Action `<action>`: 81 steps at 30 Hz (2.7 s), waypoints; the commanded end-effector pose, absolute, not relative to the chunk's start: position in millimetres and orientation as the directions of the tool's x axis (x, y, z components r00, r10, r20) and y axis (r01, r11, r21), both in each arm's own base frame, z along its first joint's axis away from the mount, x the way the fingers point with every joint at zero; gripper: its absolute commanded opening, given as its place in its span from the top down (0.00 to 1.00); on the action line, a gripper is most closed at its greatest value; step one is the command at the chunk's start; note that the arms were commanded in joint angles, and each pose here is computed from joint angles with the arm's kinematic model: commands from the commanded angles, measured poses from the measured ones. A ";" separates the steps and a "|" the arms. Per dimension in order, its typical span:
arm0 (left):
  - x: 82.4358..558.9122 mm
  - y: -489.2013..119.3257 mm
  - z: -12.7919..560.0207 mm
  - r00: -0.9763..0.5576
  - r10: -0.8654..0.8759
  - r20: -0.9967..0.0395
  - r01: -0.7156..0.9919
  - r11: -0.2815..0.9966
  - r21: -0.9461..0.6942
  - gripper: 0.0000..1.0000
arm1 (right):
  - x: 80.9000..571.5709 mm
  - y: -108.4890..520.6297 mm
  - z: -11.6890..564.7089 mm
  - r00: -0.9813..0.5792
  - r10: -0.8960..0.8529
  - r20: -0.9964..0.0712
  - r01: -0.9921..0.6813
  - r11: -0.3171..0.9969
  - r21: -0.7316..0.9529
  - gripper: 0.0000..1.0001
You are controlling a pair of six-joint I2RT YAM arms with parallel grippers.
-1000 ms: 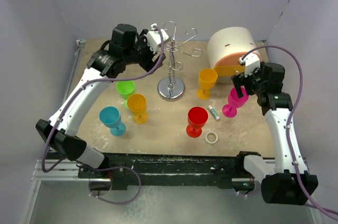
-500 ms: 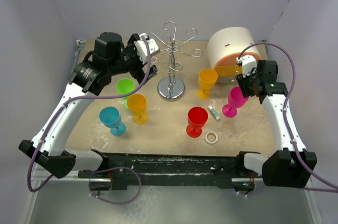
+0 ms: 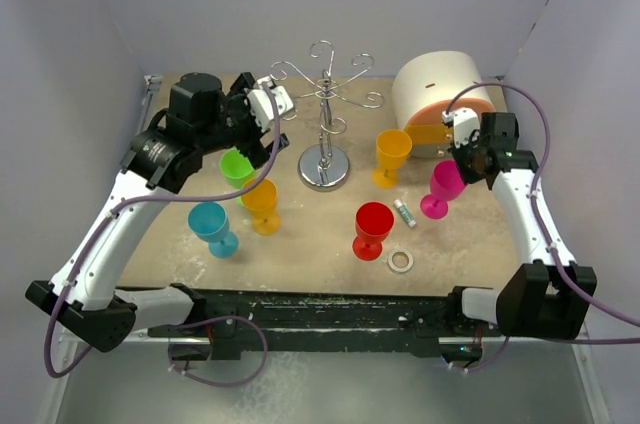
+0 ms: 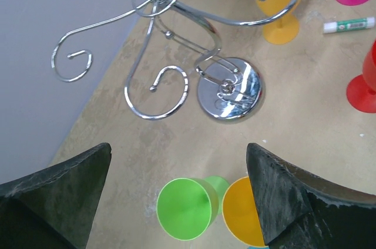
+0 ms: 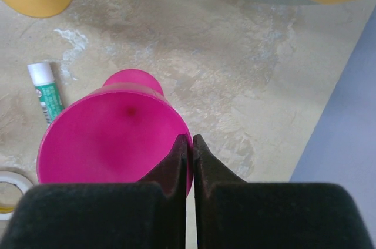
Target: Place the wine glass upside down on the wine glass rack
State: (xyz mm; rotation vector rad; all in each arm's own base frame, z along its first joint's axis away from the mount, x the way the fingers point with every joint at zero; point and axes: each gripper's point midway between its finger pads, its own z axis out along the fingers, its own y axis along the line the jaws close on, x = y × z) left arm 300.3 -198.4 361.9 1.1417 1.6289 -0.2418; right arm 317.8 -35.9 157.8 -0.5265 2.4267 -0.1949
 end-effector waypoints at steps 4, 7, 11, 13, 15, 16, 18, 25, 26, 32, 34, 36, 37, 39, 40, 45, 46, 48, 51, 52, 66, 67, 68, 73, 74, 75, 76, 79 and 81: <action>318.8 -162.0 399.3 0.028 0.456 -0.890 0.626 0.686 0.371 0.01 | 316.7 -34.9 207.9 -0.652 -0.415 -0.635 -0.288 0.910 -0.299 1.00; 321.3 -149.2 404.1 -0.035 0.375 -0.927 0.600 0.749 0.280 0.01 | 314.9 -37.9 246.4 -0.605 -0.421 -0.676 -0.253 0.906 -0.339 1.00; 314.0 -140.9 414.4 -0.106 0.230 -0.967 0.604 0.787 0.121 0.01 | 303.8 -13.6 300.6 -0.476 -0.444 -0.759 -0.329 0.890 -0.315 1.00; 306.8 -136.2 425.6 -0.140 0.119 -0.983 0.620 0.785 0.007 0.01 | 296.6 -3.3 324.4 -0.414 -0.447 -0.793 -0.355 0.882 -0.311 1.00; 301.7 -130.4 436.6 -0.170 0.012 -0.985 0.631 0.769 -0.099 0.01 | 293.7 8.0 348.7 -0.341 -0.446 -0.828 -0.385 0.869 -0.309 1.00; 299.6 -128.3 441.5 -0.186 -0.032 -0.982 0.631 0.762 -0.145 0.01 | 293.0 11.5 359.4 -0.314 -0.444 -0.840 -0.392 0.866 -0.311 1.00; 297.1 -124.5 450.2 -0.194 -0.088 -0.977 0.634 0.749 -0.193 0.01 | 293.5 16.0 383.1 -0.264 -0.431 -0.863 -0.388 0.867 -0.314 1.00; 286.7 -125.5 481.4 -0.150 -0.150 -0.977 0.642 0.736 -0.212 0.01 | 295.1 41.2 444.3 -0.097 -0.371 -0.923 -0.442 0.847 -0.294 1.00; 285.6 -128.2 485.9 -0.149 -0.159 -0.976 0.655 0.723 -0.218 0.01 | 295.0 45.2 453.7 -0.070 -0.352 -0.934 -0.446 0.848 -0.286 1.00; 293.0 -145.3 503.5 -0.200 -0.241 -0.950 0.717 0.625 -0.309 0.01 | 297.6 72.0 504.9 0.085 -0.221 -0.971 -0.515 0.825 -0.233 1.00; 299.7 -150.4 508.0 -0.205 -0.250 -0.946 0.727 0.608 -0.318 0.01 | 297.7 80.3 519.3 0.119 -0.171 -0.978 -0.543 0.814 -0.208 1.00; 303.7 -163.6 511.3 -0.216 -0.247 -0.945 0.748 0.580 -0.322 0.01 | 295.0 89.2 535.7 0.159 -0.116 -0.980 -0.575 0.796 -0.187 1.00; 305.3 -170.6 513.3 -0.222 -0.248 -0.943 0.759 0.563 -0.327 0.01 | 293.8 92.7 543.0 0.174 -0.086 -0.981 -0.588 0.790 -0.174 1.00; 307.1 -186.7 517.8 -0.244 -0.257 -0.935 0.785 0.513 -0.347 0.01 | 289.5 99.9 558.5 0.206 -0.028 -0.978 -0.616 0.773 -0.152 1.00; 309.4 -194.2 518.4 -0.259 -0.261 -0.930 0.796 0.487 -0.359 0.01 | 287.5 103.6 564.5 0.216 -0.002 -0.976 -0.633 0.761 -0.142 1.00; 324.8 -224.2 519.7 -0.288 -0.254 -0.923 0.821 0.431 -0.375 0.00 | 284.5 114.9 583.9 0.224 0.121 -0.967 -0.694 0.717 -0.071 1.00; 326.1 -229.1 520.1 -0.290 -0.249 -0.924 0.826 0.422 -0.373 0.01 | 284.6 116.5 587.2 0.224 0.138 -0.965 -0.702 0.709 -0.062 1.00; 329.3 -238.3 521.0 -0.284 -0.237 -0.929 0.839 0.408 -0.361 0.06 | 286.3 120.1 591.4 0.220 0.160 -0.962 -0.719 0.693 -0.049 1.00; 329.0 -258.1 522.5 -0.254 -0.202 -0.946 0.867 0.387 -0.316 0.12 | 292.7 126.5 591.8 0.207 0.178 -0.962 -0.734 0.679 -0.032 1.00; 328.6 -264.5 522.4 -0.238 -0.188 -0.953 0.876 0.383 -0.294 0.14 | 294.9 128.4 591.2 0.202 0.182 -0.962 -0.736 0.676 -0.027 1.00; 342.3 -300.6 506.6 -0.194 -0.121 -0.974 0.885 0.406 -0.227 0.53 | 312.3 151.3 574.3 0.160 0.167 -0.973 -0.759 0.651 -0.013 1.00; 344.0 -301.2 505.2 -0.197 -0.120 -0.973 0.883 0.410 -0.229 0.57 | 313.0 151.4 573.6 0.161 0.164 -0.973 -0.758 0.652 -0.016 1.00; 344.7 -301.0 504.9 -0.198 -0.120 -0.973 0.880 0.415 -0.230 0.62 | 313.2 151.2 573.2 0.162 0.163 -0.973 -0.757 0.653 -0.017 1.00; 348.6 -300.2 504.6 -0.196 -0.125 -0.973 0.870 0.436 -0.231 0.71 | 313.5 151.8 570.7 0.162 0.155 -0.974 -0.755 0.655 -0.021 1.00; 349.0 -300.1 505.0 -0.194 -0.125 -0.973 0.870 0.437 -0.230 0.72 | 313.5 152.0 570.0 0.162 0.154 -0.975 -0.755 0.656 -0.022 1.00; 349.2 -299.9 505.2 -0.193 -0.126 -0.973 0.869 0.439 -0.229 0.75 | 313.8 152.2 569.2 0.161 0.152 -0.975 -0.754 0.656 -0.023 1.00; 350.1 -300.2 504.3 -0.195 -0.125 -0.973 0.868 0.440 -0.230 0.78 | 313.7 152.5 568.5 0.161 0.151 -0.975 -0.754 0.656 -0.023 1.00; 349.6 -299.4 503.9 -0.192 -0.123 -0.974 0.867 0.443 -0.227 0.85 | 313.8 151.2 567.5 0.166 0.146 -0.975 -0.747 0.664 -0.028 1.00; 348.3 -298.2 505.5 -0.185 -0.123 -0.975 0.868 0.445 -0.221 0.91 | 314.5 150.9 565.8 0.166 0.143 -0.976 -0.745 0.666 -0.029 1.00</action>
